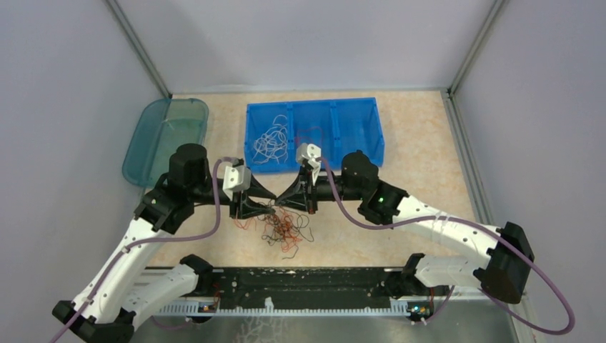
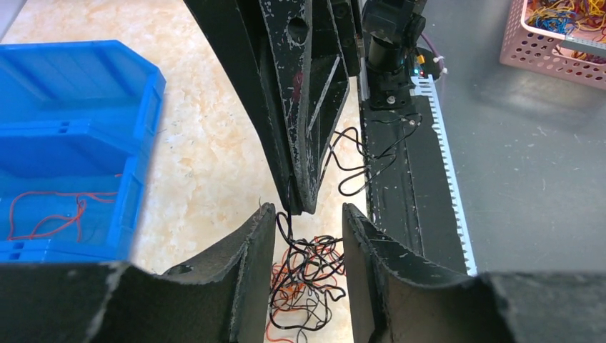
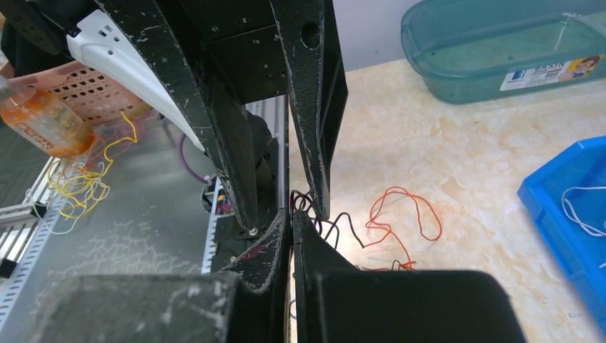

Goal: Untangle the cables

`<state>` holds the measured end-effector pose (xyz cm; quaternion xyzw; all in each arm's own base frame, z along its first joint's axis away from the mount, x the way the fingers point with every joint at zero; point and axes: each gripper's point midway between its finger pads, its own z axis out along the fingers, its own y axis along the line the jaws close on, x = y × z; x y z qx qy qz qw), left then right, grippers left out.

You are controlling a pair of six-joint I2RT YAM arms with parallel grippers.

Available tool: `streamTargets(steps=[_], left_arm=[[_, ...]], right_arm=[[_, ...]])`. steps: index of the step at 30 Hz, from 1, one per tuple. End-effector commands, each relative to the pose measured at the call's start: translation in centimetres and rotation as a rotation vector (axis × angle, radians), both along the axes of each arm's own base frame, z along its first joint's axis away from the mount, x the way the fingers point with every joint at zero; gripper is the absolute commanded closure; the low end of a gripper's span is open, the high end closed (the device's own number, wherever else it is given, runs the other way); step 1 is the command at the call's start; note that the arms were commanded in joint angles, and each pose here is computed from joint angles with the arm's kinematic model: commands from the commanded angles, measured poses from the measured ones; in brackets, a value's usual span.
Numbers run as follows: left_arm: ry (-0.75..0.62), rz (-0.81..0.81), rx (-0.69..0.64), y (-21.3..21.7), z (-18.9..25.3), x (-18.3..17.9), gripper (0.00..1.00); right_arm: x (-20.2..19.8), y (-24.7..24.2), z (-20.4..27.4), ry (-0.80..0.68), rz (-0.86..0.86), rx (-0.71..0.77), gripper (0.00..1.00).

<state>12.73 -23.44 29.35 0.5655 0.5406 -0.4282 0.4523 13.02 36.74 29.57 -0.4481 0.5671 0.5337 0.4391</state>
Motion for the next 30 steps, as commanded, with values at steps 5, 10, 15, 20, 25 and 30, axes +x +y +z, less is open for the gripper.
streamTargets(steps=[5,10,15,20,25,30], left_arm=[[-0.003,-0.045,-0.039,-0.4,1.5,-0.7,0.55],[0.022,-0.059,-0.032,-0.4,1.6,-1.1,0.66],[0.022,-0.059,-0.024,-0.2,1.3,-1.2,0.90],[0.004,-0.052,-0.010,-0.1,1.2,-1.0,0.99],[-0.010,-0.043,-0.005,0.0,1.2,-0.9,0.99],[-0.022,-0.023,-0.005,0.0,1.3,-0.5,0.99]], right_arm=[[-0.5,0.5,2.1,-0.044,0.044,0.044,1.00],[-0.5,0.7,2.1,-0.045,0.051,0.043,1.00],[-0.5,0.6,2.2,-0.049,0.050,0.041,1.00],[-0.5,0.3,2.3,-0.058,0.039,0.044,0.99],[0.7,-0.8,2.5,-0.085,-0.039,0.049,0.75],[2.4,-2.6,3.9,-0.073,-0.127,0.124,0.46]])
